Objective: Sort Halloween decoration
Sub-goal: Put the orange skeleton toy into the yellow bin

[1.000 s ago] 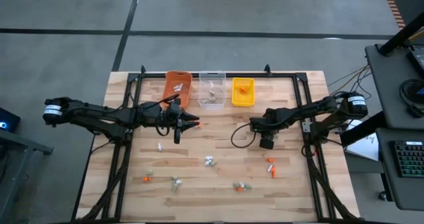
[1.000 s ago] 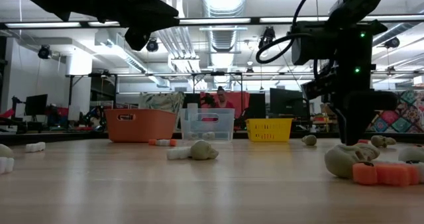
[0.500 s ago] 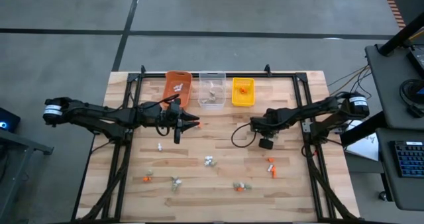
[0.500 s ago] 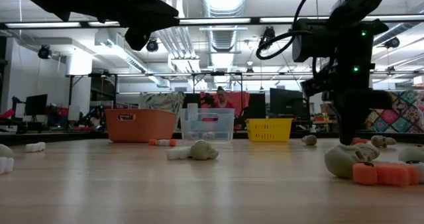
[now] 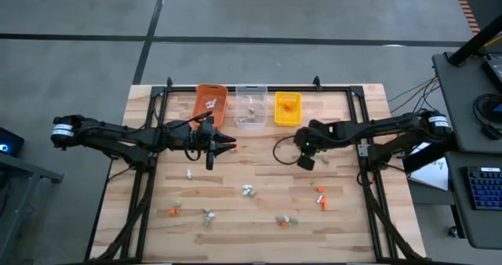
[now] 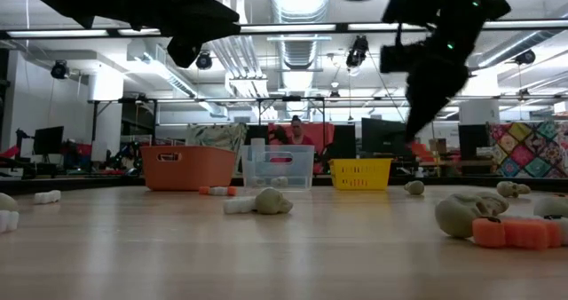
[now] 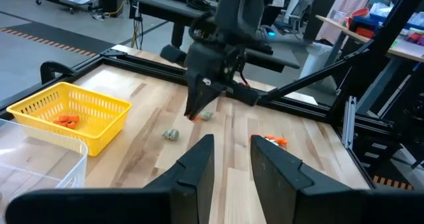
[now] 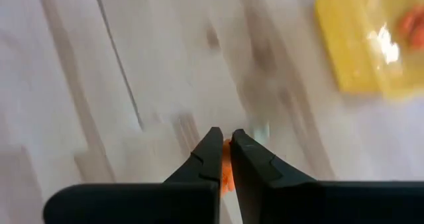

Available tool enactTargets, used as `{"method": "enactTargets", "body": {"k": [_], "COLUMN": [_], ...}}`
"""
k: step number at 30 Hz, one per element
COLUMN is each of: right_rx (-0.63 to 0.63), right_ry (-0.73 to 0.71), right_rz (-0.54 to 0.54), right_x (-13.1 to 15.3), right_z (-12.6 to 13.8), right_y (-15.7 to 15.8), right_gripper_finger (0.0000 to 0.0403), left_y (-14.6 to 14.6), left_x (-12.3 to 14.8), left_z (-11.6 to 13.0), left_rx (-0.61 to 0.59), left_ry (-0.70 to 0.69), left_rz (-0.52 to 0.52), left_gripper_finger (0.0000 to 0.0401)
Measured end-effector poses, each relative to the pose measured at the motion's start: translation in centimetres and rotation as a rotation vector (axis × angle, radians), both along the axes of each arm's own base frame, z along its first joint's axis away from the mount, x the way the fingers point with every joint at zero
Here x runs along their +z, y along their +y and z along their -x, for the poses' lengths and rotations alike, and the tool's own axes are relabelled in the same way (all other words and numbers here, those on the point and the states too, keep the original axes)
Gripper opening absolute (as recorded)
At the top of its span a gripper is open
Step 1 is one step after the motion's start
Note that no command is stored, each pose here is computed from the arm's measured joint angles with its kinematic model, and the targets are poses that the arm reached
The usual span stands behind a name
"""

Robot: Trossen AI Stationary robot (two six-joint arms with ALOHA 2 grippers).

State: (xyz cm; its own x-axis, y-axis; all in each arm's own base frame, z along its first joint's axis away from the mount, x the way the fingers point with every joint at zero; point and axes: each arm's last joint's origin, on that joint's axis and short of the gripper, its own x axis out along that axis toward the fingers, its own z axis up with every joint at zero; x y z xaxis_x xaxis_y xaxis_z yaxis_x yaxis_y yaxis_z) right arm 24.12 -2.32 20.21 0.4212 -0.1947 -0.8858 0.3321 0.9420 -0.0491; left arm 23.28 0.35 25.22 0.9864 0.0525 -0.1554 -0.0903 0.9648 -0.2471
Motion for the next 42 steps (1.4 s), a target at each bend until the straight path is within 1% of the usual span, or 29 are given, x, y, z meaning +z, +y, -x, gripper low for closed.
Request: {"method": "enactTargets", "body": {"k": [4,8,11,13,16,19,23,25,28,35,38,42], "right_rx": [0.004,-0.001,-0.021,-0.04,-0.075,-0.1,-0.124,-0.109,-0.087,-0.067,-0.041,0.026], "right_ry": [-0.109,-0.18,-0.175,-0.162,-0.117,-0.032,0.072,0.089,0.08,0.041,0.001,-0.04], "right_rz": [0.059,0.124,0.196,0.225,0.246,0.248,0.213,0.164,0.127,0.144,0.141,0.112], "right_x": [1.8,3.6,4.6,4.8,4.3,2.8,0.9,0.3,0.1,1.8,2.8,3.6], "right_z": [-1.4,-2.9,-3.9,-4.5,-5.6,-6.5,-7.3,-7.6,-8.2,-8.4,-8.5,-9.1], "right_y": [-1.1,-3.0,-5.0,-6.6,-9.3,-12.2,-15.4,-16.2,-16.5,-16.3,-15.2,-12.5], "right_gripper_finger": [0.0011,0.0011,0.0011,0.0011,0.0011,0.0011,0.0012,0.0012,0.0012,0.0012,0.0012,0.0012], "left_y": [0.0,0.0,0.0,0.0,0.0,0.0,0.0,0.0,-0.1,-0.1,-0.2,-0.5], "left_x": [0.0,0.0,0.0,0.0,0.0,0.0,0.0,0.0,-0.1,-0.1,-0.1,-0.1], "left_z": [0.0,0.0,0.0,0.0,0.0,0.0,0.0,0.0,0.0,0.0,0.0,0.0], "left_rx": [0.0,0.0,0.0,0.0,0.0,0.0,0.0,0.001,-0.002,-0.003,-0.006,-0.018], "left_ry": [-0.001,-0.002,-0.002,-0.002,-0.001,0.0,0.001,0.002,0.009,0.01,0.01,0.008], "left_rz": [0.0,0.0,0.0,0.0,0.0,0.0,0.006,0.009,0.011,0.013,0.024,0.037], "left_gripper_finger": [0.0081,0.0081,0.0081,0.0081,0.0081,0.0081,0.0081,0.0081,0.0081,0.0081,0.0081,0.0081]}}
